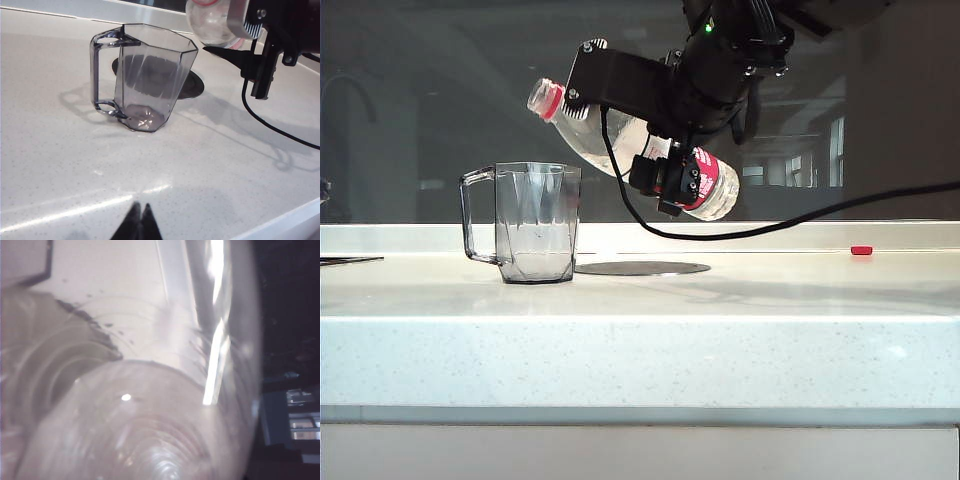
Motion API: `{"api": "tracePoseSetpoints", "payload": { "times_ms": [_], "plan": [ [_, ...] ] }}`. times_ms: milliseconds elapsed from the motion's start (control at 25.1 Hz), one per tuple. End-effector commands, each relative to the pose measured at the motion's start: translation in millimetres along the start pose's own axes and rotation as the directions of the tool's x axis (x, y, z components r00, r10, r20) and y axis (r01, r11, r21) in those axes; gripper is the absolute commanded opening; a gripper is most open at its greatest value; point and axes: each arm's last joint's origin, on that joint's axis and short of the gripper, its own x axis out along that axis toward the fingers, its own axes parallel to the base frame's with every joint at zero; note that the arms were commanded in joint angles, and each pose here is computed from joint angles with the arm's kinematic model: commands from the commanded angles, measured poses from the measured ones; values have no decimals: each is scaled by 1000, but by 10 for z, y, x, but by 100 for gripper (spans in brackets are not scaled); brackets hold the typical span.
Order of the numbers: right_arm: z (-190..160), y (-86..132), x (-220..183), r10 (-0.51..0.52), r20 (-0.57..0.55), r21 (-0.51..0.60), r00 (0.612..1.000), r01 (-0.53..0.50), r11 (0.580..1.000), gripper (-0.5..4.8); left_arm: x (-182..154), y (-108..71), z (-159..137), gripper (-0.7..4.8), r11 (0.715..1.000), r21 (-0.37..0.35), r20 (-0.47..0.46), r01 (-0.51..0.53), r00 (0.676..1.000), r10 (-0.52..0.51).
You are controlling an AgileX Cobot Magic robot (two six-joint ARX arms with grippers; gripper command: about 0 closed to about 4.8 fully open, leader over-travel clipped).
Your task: Pick up the mineral water bottle on the table and pour water into the mug until it's half full.
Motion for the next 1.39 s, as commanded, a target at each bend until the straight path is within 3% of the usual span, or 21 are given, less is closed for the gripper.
{"api": "tracePoseSetpoints", "payload": {
  "times_ms": [40,637,956,1394],
  "plan": [
    [44,-122,-17,-78,22,9,997,78,997,354,-2,-3,13,-5,1000,4,7,2,1000,-2],
    [26,-163,-5,-115,15,-14,993,115,993,354,-2,-3,13,-5,1000,4,7,3,1000,-3],
    [-2,-191,8,-127,10,-125,992,128,984,354,-2,-4,13,-5,1000,4,6,6,1000,-6],
    [91,-359,136,-175,11,-183,984,174,967,354,-2,-4,12,-5,1000,4,5,7,1000,-7]
  ]
}}
